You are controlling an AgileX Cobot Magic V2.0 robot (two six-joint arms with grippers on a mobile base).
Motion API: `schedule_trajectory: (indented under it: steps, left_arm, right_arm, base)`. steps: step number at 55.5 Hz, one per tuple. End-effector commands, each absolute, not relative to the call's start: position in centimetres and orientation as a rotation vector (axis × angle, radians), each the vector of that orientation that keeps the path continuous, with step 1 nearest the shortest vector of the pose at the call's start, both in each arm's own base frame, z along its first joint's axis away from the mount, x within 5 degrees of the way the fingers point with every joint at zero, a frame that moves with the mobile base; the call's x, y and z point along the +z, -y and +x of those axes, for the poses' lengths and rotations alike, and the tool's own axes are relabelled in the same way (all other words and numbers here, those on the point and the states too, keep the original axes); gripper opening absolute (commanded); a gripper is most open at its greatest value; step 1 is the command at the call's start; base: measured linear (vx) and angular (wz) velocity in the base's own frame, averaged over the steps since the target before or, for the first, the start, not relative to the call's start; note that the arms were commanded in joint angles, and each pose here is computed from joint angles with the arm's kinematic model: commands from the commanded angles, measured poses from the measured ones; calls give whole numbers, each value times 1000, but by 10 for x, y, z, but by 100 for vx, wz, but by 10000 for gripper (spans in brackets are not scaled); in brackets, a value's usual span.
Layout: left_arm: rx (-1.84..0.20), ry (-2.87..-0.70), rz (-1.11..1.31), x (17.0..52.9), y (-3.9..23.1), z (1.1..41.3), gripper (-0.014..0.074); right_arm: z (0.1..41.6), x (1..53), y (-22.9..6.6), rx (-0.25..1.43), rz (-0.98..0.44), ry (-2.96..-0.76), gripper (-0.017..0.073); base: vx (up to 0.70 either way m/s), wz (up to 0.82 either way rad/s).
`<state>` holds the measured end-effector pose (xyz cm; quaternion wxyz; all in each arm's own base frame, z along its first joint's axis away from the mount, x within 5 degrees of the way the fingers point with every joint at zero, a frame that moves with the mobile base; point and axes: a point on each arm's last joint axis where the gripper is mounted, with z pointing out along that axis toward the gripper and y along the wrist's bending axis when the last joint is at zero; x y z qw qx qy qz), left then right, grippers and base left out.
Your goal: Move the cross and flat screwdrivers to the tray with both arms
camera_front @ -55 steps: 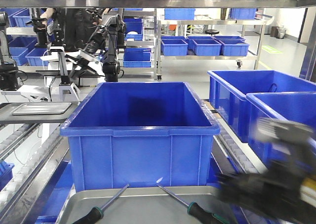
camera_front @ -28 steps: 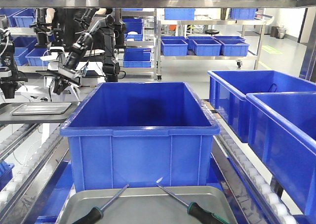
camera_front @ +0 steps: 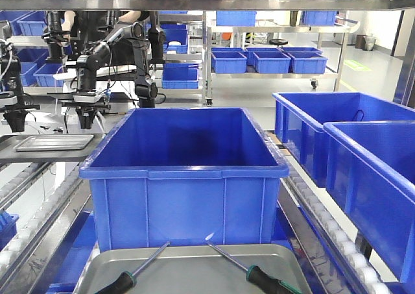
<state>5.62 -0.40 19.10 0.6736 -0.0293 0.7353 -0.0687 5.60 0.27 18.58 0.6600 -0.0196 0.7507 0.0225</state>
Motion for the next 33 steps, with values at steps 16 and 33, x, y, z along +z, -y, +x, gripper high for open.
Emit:
schedule_trajectory:
  steps: [16, 33]
  left_arm:
    - [-165, -1530, -72, 208, 3, 54, -6]
    - [-165, -1530, -72, 208, 3, 54, -6]
  right_arm:
    - [56, 191, -3, 39, -55, -1624, -10]
    - [56, 190, -3, 37, -56, -1631, -9]
  base:
    - [0, 0]
    - [0, 0]
